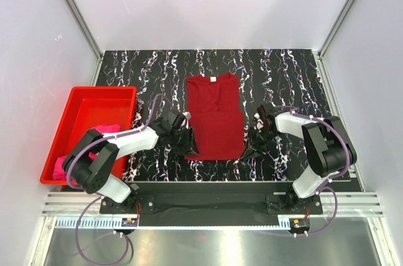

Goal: Fold and stack the t-shirts
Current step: Fold the tshirt

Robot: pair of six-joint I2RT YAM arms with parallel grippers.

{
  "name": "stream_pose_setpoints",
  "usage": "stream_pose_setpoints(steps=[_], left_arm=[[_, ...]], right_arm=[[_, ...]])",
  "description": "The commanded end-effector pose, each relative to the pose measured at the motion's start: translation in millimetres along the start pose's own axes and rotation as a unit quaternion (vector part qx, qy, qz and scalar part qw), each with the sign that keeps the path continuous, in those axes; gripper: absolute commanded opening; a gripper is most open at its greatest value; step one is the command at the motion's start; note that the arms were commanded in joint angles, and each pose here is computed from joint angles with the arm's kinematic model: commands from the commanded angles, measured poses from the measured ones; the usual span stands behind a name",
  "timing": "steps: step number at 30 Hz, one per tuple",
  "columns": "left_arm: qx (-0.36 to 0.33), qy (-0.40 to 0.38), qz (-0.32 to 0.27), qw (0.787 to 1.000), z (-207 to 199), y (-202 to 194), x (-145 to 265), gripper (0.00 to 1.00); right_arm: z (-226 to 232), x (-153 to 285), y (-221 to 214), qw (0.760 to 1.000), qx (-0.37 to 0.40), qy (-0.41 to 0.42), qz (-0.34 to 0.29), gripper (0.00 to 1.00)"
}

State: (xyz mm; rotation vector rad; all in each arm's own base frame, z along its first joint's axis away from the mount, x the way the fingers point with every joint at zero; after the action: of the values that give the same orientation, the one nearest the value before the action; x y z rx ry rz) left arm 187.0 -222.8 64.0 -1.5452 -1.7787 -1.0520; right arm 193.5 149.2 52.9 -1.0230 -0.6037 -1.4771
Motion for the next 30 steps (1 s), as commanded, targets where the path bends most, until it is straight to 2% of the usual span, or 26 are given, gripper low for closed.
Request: stream_pose_setpoints(steps=[1, 2, 3, 5, 6, 9, 10, 13, 15, 19, 25, 30], left_arm=[[-0.014, 0.114, 0.030, 0.993, 44.2, -28.0, 12.6, 0.45], [-0.017, 0.112, 0.021, 0.993, 40.5, -27.7, 23.1, 0.47], [-0.018, 0.110, 0.012, 0.994, 37.6, -26.8, 29.8, 0.53], [-0.010, 0.116, -0.004, 0.993, 35.6, -28.2, 41.5, 0.61], [-0.009, 0.105, -0.022, 0.994, 30.6, -26.7, 49.6, 0.65], [0.015, 0.094, -0.033, 0.995, 28.1, -30.9, 54.0, 0.66], [0.034, 0.095, -0.030, 0.994, 30.2, -35.2, 52.5, 0.66], [0.066, 0.075, -0.051, 0.994, 27.6, -36.2, 51.8, 0.65], [0.082, 0.080, -0.071, 0.991, 30.5, -35.4, 54.2, 0.64], [0.137, 0.088, -0.098, 0.982, 36.6, -39.2, 58.1, 0.63], [0.180, 0.093, -0.111, 0.973, 42.7, -39.2, 53.0, 0.63], [0.213, 0.121, -0.098, 0.965, 55.1, -39.4, 46.7, 0.62]], right_arm=[[-5.6, 10.0, -6.6, 1.000, 0.005, -0.018, -0.013, 0.25], [-7.2, 11.1, -10.5, 1.000, 0.001, -0.020, -0.012, 0.31], [-5.8, 16.0, -11.1, 0.999, -0.004, -0.021, -0.025, 0.43], [-5.1, 19.2, -16.4, 0.999, -0.017, -0.016, -0.028, 0.48], [-2.7, 23.6, -17.1, 0.998, -0.033, -0.015, -0.042, 0.54], [0.5, 28.5, -19.6, 0.996, -0.056, 0.000, -0.067, 0.68], [-1.1, 27.0, -19.4, 0.996, -0.057, 0.001, -0.074, 0.70], [1.8, 25.6, -18.0, 0.995, -0.054, 0.022, -0.080, 0.70], [4.9, 20.3, -21.4, 0.995, -0.066, 0.044, -0.059, 0.70], [4.7, 3.4, -26.3, 0.991, -0.093, 0.089, -0.043, 0.64], [8.8, -2.2, -31.9, 0.989, -0.102, 0.095, -0.052, 0.64], [12.0, -4.6, -39.3, 0.990, -0.099, 0.091, -0.053, 0.64]])
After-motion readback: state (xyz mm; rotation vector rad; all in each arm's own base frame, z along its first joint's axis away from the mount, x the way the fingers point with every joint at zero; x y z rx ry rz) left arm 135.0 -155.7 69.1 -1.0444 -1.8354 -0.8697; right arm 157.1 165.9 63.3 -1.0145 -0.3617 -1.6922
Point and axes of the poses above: each gripper's point midway between its finger pads, its own x axis back along the fingers, its own z axis along the line the jaws close on, y = z × x, the point moved 5 cm from there along x, back along the fingers, and after that the axes turned 1 degree about -x, right-handed, at the moved point
